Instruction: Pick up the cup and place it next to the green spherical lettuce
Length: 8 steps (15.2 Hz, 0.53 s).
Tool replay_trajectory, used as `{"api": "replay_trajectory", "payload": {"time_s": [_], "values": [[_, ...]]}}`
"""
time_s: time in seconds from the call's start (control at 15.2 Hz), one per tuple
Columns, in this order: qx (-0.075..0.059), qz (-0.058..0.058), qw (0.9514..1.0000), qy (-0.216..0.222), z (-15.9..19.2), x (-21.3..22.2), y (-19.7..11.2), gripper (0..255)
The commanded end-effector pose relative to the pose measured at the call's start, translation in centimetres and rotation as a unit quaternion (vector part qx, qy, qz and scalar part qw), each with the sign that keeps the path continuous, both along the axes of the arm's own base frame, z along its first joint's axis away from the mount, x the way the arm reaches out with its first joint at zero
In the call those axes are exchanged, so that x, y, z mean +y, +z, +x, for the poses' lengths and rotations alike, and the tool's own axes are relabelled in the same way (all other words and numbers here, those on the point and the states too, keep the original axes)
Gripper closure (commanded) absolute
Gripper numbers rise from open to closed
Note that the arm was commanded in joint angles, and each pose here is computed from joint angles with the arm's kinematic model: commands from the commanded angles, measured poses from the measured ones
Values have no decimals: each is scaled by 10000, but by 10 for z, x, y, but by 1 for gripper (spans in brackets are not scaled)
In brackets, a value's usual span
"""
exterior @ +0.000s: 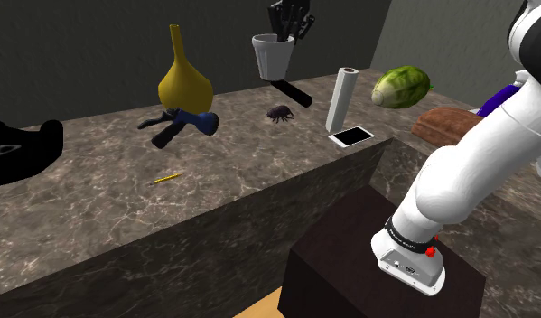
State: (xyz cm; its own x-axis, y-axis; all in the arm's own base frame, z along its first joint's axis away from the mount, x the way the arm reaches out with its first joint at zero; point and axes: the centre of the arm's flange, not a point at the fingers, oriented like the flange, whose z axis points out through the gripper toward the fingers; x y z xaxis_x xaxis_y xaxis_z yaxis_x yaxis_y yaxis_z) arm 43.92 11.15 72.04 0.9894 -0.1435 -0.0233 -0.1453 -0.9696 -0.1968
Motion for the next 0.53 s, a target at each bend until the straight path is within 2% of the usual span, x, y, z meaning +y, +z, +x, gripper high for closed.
{"api": "replay_trajectory", "payload": {"time_s": [0.0, 0.13, 0.46], "values": [[1, 0, 10000, 1, 0, 1, 11, 255], [1, 0, 10000, 1, 0, 1, 17, 255], [1, 0, 10000, 1, -30, -58, 17, 255]]}}
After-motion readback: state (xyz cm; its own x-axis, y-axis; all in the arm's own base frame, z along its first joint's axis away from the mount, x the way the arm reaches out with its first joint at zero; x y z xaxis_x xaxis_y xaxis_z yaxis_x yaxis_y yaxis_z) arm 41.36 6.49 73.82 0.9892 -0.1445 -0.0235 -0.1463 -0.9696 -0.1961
